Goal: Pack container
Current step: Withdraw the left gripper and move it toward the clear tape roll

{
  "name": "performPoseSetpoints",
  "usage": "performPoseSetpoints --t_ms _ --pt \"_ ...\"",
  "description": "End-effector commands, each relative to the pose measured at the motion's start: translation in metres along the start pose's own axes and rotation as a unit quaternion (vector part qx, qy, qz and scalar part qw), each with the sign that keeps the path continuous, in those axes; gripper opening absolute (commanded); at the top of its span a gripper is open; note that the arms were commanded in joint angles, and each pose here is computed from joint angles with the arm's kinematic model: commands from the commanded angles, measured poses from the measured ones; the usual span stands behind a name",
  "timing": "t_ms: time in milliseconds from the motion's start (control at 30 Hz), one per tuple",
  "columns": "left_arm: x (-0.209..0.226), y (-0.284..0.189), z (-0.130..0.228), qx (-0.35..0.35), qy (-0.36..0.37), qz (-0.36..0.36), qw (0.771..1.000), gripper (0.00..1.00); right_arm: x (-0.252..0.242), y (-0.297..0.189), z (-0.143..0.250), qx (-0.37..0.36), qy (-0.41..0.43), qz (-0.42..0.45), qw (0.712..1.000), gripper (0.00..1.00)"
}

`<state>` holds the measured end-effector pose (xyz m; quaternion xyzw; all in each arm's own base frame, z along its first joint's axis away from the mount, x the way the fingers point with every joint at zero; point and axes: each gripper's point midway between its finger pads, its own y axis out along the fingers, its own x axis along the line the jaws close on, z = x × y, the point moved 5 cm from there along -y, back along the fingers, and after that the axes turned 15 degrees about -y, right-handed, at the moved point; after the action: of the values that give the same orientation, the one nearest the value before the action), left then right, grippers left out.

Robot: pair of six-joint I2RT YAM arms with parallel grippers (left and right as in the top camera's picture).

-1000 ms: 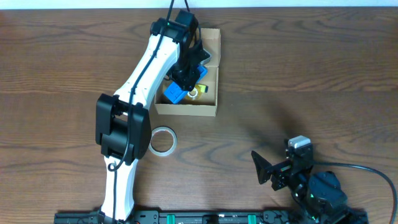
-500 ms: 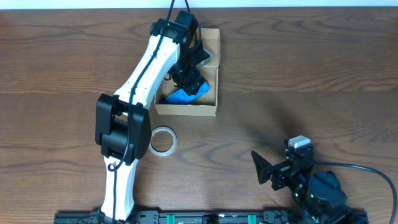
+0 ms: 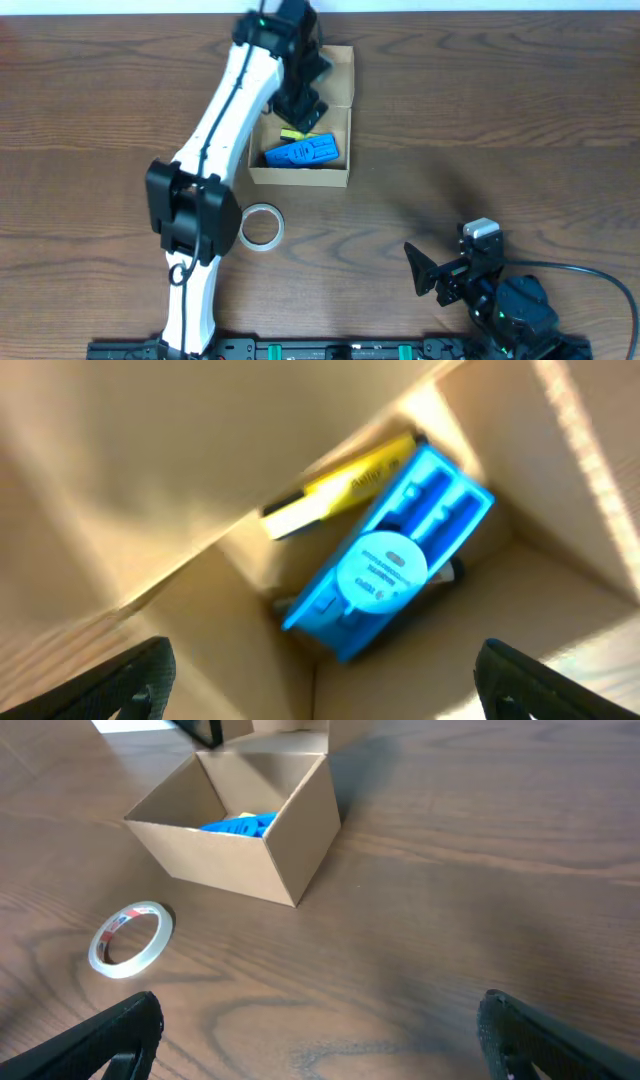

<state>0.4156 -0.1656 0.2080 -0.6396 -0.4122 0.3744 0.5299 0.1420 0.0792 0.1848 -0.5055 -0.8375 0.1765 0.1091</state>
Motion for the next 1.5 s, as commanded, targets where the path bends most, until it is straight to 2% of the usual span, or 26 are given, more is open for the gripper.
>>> performPoseSetpoints --t_ms 0,133,433,667,867,1000,1133,1267,1333,1467 --pt "0.019 -0.061 0.011 -0.05 -0.09 -0.007 0.995 0.95 -0.002 0.0 0.0 -0.001 0.006 0.007 1.0 0.99" --pt "0.032 -0.095 0.042 -0.037 -0.156 0.028 0.987 0.95 -0.002 0.0 0.0 -0.001 0.007 0.007 1.0 0.99" --pt "0.053 -0.151 0.096 -0.054 -0.228 0.003 0.972 0.95 -0.002 0.0 0.0 -0.001 0.007 0.007 1.0 0.99" --pt "0.045 -0.152 0.157 -0.047 -0.269 -0.013 0.962 0.95 -0.002 0.0 0.0 -0.001 0.007 0.007 1.0 0.99" --pt "0.027 -0.121 0.196 -0.099 -0.329 0.043 0.938 0.96 -0.002 0.0 0.0 -0.001 0.007 0.007 1.0 0.99" --pt "0.019 -0.077 0.22 -0.087 -0.4 0.077 0.909 0.95 -0.002 0.0 0.0 -0.001 0.007 0.007 1.0 0.99" --pt "0.016 -0.029 0.228 -0.056 -0.481 0.097 0.869 0.96 -0.002 0.0 0.0 -0.001 0.006 0.007 1.0 0.99" --pt "0.022 0.014 0.233 -0.029 -0.588 0.08 0.805 0.95 -0.002 0.0 0.0 -0.001 0.007 0.007 1.0 0.99" --pt "0.025 0.029 0.235 -0.017 -0.62 0.066 0.782 0.96 -0.002 0.0 0.0 -0.001 0.007 0.007 1.0 0.99" --pt "0.03 0.049 0.234 0.002 -0.646 0.041 0.763 0.96 -0.002 0.0 0.0 -0.001 0.007 0.007 1.0 0.99"
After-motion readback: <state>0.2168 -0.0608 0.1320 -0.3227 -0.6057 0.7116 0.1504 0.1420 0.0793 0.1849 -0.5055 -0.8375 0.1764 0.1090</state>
